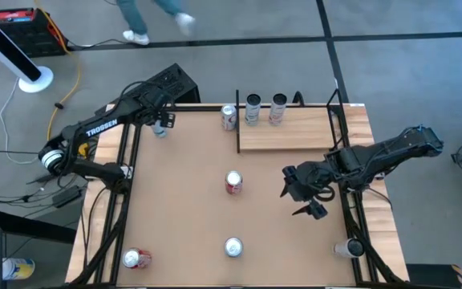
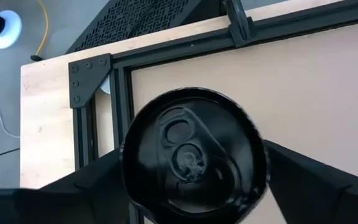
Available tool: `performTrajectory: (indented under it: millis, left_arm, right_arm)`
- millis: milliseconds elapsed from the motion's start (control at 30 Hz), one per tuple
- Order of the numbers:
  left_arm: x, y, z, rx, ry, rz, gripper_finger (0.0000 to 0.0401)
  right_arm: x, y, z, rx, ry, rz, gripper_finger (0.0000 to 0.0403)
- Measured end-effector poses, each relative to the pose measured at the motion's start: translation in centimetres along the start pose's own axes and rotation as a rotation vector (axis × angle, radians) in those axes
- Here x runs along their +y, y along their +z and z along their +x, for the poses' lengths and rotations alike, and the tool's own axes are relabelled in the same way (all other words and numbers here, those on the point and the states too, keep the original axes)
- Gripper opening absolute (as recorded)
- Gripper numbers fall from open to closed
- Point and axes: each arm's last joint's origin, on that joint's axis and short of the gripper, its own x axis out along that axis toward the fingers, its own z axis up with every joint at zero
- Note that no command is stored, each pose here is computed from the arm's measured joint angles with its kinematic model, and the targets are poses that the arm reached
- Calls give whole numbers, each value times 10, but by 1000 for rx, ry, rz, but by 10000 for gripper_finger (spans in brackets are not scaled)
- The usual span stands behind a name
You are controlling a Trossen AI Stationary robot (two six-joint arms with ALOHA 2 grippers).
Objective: Place canned beverage on shelf
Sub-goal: Put the silver and blue soda can on the shelf
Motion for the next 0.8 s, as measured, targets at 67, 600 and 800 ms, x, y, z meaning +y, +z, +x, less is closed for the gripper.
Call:
performTrajectory:
  millis: [67, 600, 800]
  left_arm:
    - [0, 0, 0, -1, -1, 7, 262]
    - [-23, -17, -63, -37, -422, 160, 245]
    - [-44, -42, -125, -102, -690, 281, 245]
  right_arm:
    - [0, 0, 0, -2, -4, 3, 349]
    - [-3, -11, 18, -103, -58, 27, 343]
    - [-3, -32, 29, -181, -66, 6, 323]
